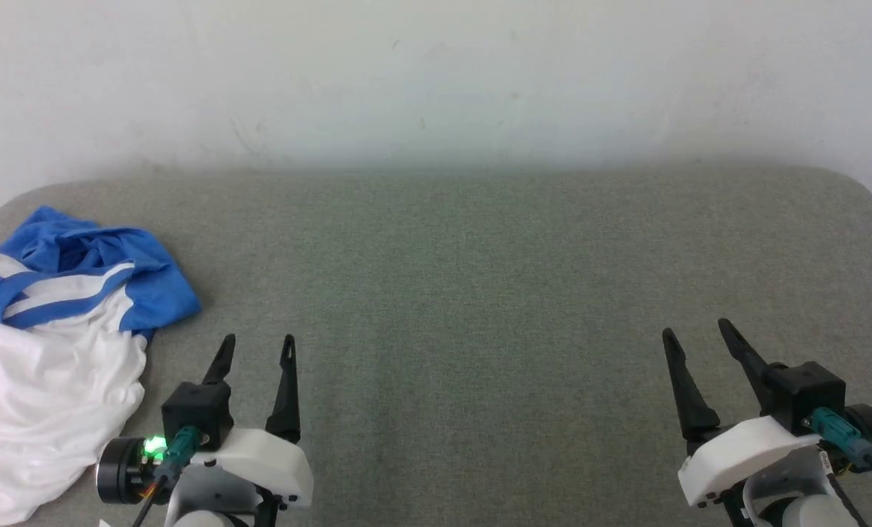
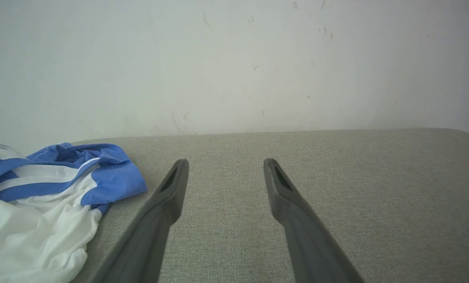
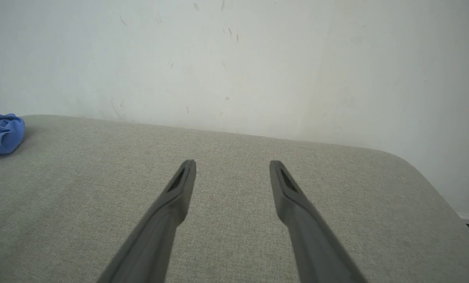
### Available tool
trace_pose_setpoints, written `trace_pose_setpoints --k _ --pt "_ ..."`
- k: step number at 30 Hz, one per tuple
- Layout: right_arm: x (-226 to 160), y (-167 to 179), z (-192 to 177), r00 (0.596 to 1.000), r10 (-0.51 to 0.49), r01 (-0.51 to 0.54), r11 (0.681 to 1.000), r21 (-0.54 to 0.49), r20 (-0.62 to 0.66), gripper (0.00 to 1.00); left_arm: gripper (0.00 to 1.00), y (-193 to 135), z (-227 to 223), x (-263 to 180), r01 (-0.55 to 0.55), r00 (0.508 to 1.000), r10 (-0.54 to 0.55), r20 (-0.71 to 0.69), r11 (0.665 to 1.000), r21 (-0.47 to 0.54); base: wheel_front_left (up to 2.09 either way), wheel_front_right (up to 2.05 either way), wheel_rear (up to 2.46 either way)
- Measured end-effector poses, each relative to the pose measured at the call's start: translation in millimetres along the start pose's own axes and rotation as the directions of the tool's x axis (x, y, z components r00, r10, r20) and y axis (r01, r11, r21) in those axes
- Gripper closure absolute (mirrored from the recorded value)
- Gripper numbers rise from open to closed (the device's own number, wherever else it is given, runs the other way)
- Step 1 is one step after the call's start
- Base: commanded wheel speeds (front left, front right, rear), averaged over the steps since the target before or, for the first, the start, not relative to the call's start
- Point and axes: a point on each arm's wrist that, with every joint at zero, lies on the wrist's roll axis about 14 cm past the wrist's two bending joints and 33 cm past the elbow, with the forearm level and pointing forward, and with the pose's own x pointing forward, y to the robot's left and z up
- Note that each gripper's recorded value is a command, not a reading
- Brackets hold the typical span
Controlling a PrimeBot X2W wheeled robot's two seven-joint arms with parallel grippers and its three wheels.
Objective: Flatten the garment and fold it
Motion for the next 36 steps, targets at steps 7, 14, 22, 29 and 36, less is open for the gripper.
trace_pose_setpoints --k 7,14,22,29,36 --pt "3 6 0 1.0 0.018 -0.018 1.0 0.018 0.009 0.0 0.0 5 -1 -4 -0.019 1.0 0.019 0.007 1.0 -0.009 0.0 0.0 0.0" --pt "8 15 -1 0.999 0.046 -0.047 0.998 0.039 0.014 0.0 0.0 16 -1 -10 -0.055 0.998 0.055 0.014 0.998 -0.018 0.0 0.0 0.0" --pt "15 30 -2 0.996 0.09 -0.091 0.994 0.057 0.022 0.0 0.0 32 1 -21 -0.109 0.994 0.109 0.029 0.994 -0.025 0.0 0.0 0.0" --pt "21 43 -1 0.991 0.128 -0.131 0.988 0.078 0.034 0.0 0.0 46 1 -31 -0.154 0.987 0.155 0.037 0.987 -0.035 0.0 0.0 0.0" --pt "27 58 -2 0.985 0.169 -0.172 0.98 0.098 0.041 0.0 0.0 59 -1 -43 -0.2 0.979 0.202 0.04 0.979 -0.042 0.0 0.0 0.0"
